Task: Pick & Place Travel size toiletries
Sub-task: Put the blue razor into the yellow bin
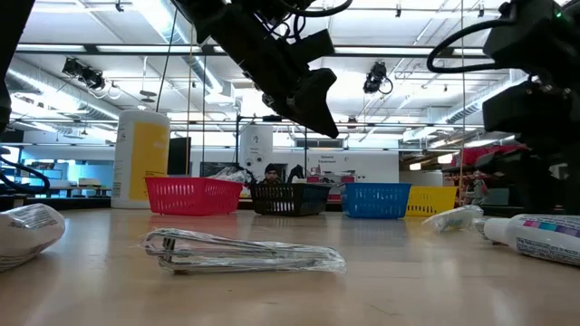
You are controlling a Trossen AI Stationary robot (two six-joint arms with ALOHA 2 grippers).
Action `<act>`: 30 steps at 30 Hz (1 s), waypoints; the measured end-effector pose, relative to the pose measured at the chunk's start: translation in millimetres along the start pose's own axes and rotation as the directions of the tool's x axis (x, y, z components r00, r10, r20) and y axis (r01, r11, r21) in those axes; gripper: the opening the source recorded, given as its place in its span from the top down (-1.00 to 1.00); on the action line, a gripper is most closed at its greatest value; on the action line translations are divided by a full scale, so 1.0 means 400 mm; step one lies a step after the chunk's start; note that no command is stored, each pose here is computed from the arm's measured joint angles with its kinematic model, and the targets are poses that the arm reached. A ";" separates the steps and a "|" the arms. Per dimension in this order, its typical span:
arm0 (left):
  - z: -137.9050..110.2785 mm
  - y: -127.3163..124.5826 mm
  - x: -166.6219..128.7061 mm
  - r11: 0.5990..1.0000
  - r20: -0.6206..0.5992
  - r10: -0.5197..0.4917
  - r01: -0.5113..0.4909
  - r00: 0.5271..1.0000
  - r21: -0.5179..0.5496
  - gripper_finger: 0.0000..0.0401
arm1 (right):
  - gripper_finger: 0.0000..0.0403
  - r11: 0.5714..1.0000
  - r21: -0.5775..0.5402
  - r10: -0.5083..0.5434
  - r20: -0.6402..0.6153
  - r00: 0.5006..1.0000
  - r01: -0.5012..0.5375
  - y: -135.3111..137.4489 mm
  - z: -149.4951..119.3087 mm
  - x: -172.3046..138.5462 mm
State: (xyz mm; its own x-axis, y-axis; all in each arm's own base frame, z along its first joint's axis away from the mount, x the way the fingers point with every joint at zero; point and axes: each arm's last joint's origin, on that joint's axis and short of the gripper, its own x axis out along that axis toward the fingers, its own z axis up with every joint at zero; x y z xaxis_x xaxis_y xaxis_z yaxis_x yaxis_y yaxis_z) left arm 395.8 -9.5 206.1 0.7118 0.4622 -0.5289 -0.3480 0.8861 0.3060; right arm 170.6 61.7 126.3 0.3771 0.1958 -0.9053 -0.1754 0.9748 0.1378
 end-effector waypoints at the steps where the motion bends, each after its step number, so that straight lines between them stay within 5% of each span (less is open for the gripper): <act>1: 0.000 0.000 0.000 1.000 0.000 0.000 0.000 1.000 0.000 0.06 | 0.17 1.000 -0.018 -0.007 -0.001 1.000 0.007 0.002 -0.001 0.000; 20: 0.000 0.000 0.000 1.000 0.000 0.000 0.000 1.000 0.000 0.06 | 0.80 0.992 -0.080 -0.099 0.035 0.994 0.101 0.012 -0.022 0.016; 27: 0.000 0.000 0.000 1.000 0.000 0.000 0.000 1.000 0.000 0.06 | 0.82 0.995 -0.059 -0.074 0.186 0.980 0.086 0.024 0.032 -0.018; 30: 0.000 0.000 0.000 1.000 0.000 0.000 0.000 1.000 0.000 0.06 | 0.82 0.979 -0.066 -0.167 0.279 0.946 0.192 0.018 0.062 -0.053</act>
State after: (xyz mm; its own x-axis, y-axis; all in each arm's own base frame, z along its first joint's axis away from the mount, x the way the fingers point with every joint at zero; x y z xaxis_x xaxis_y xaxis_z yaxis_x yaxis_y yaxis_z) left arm 395.8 -9.5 206.1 0.7120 0.4622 -0.5287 -0.3481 0.8862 0.3058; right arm 184.0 67.4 156.4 0.6399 0.0523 -0.7666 -0.1594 0.9850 -0.0658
